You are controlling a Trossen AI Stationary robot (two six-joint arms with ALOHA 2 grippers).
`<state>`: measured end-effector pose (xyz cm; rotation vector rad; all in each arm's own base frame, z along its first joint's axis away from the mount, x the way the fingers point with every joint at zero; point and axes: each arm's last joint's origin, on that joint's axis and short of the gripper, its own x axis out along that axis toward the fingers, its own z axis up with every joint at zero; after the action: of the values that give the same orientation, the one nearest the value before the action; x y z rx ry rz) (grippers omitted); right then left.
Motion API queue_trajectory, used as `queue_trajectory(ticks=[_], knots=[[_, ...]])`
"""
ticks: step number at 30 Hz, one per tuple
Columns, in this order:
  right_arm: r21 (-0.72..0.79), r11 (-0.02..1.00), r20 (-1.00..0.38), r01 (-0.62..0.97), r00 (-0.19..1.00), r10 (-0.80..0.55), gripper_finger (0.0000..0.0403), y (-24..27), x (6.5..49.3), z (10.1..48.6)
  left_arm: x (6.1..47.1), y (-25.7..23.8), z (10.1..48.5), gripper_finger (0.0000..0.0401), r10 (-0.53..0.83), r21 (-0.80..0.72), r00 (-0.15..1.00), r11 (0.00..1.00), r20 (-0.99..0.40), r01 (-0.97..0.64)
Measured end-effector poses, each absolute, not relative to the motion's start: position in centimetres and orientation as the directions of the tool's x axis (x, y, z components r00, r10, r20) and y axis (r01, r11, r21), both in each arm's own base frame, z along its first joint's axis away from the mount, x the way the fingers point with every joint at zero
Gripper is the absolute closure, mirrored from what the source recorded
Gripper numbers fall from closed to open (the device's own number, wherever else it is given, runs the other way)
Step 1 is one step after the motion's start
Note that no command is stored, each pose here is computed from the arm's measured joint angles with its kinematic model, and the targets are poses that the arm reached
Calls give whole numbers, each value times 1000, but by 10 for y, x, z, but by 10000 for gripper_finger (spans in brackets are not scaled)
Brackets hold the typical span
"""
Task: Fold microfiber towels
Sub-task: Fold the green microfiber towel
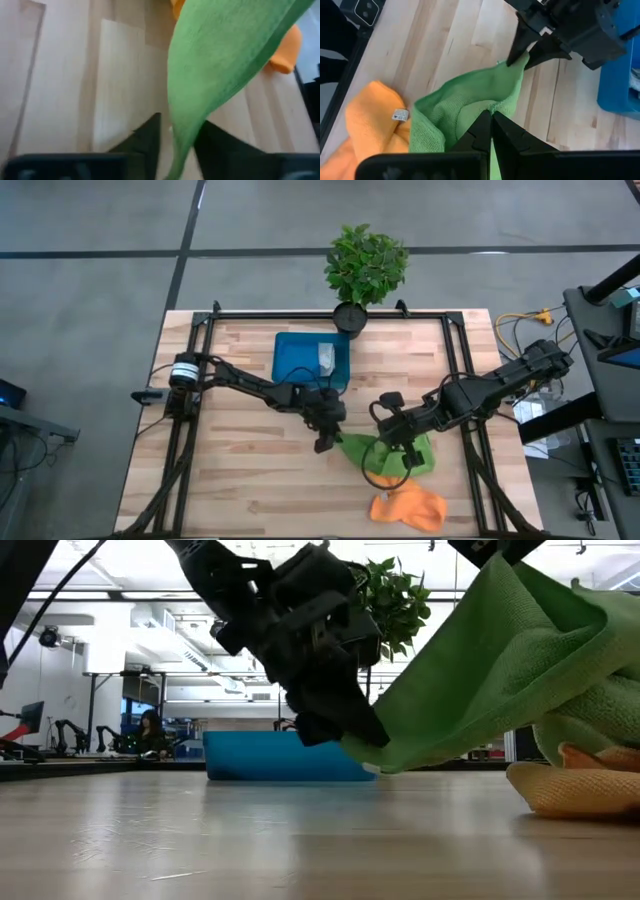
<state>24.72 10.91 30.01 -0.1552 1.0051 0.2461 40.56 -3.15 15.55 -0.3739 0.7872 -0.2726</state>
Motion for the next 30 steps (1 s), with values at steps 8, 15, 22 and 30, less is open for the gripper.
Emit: queue_trajectory(ticks=[8,15,22,30], knots=[[24,977,-850,-212,510,131,394,109,247,298,399,-32,175,399,-312,-376,657,925,-686,47],[93,993,-827,-77,549,120,394,106,252,266,386,-31,197,401,-286,-342,609,939,-739,26],[224,973,-749,63,649,130,344,95,260,229,373,-31,194,401,-291,-345,490,938,-822,-22],[272,957,-705,104,698,125,263,93,273,213,367,-32,197,401,-334,-357,452,933,-827,35]])
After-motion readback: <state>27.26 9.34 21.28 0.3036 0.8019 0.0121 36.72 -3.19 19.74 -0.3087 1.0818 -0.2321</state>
